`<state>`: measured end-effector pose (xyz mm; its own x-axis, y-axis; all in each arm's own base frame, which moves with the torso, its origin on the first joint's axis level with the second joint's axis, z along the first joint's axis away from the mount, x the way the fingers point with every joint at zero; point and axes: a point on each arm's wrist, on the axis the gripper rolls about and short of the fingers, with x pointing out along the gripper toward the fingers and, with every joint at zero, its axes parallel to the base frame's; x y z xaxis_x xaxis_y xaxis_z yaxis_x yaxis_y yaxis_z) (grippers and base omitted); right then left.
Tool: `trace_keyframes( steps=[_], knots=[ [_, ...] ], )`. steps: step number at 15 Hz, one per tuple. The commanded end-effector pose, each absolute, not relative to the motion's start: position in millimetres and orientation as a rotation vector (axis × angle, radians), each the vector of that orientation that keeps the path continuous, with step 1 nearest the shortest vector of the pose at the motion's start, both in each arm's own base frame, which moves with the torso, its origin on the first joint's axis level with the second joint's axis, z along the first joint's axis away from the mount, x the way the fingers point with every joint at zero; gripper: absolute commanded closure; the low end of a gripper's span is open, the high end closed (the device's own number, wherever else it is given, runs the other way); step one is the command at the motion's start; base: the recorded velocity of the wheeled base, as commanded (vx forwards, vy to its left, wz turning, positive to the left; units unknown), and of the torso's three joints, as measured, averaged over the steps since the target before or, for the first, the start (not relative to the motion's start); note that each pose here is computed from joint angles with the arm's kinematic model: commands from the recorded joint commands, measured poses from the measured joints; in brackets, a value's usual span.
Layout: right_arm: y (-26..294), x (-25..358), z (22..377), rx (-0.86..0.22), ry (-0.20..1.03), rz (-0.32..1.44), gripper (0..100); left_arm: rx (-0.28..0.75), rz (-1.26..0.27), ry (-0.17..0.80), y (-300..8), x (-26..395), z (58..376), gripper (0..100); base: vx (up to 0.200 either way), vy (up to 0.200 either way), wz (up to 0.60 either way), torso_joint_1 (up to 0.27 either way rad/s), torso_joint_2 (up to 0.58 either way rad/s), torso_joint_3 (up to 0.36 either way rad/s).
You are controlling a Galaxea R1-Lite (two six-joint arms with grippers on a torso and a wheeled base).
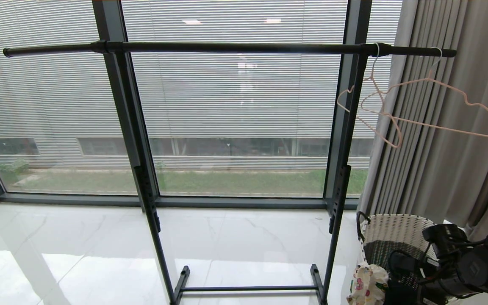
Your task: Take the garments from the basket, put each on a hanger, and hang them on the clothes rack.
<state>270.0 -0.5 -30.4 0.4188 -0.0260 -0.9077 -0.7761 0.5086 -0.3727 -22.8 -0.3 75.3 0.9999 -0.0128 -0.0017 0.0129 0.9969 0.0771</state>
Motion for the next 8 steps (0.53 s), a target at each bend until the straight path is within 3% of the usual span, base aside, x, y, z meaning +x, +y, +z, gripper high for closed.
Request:
trace_keyframes(
  steps=[1,5,8],
  knots=[
    [-1.0,269.6,-31.9,-0.932,1.050,0.568,100,0.077,-0.014,0.001,-0.3,-22.8,75.3,0,0.000,0.000,0.00,0.000,0.00,0.000],
    [-0.7,268.6,-30.9,-0.935,1.042,0.561,100,0.098,-0.014,0.001,-0.4,-22.8,75.3,0,0.000,0.000,0.00,0.000,0.00,0.000],
    [0.4,253.3,9.2,-0.953,0.947,0.505,100,0.121,-0.061,-0.002,-1.4,-22.8,75.3,0,0.000,0.000,0.00,0.000,0.00,0.000]
  ],
)
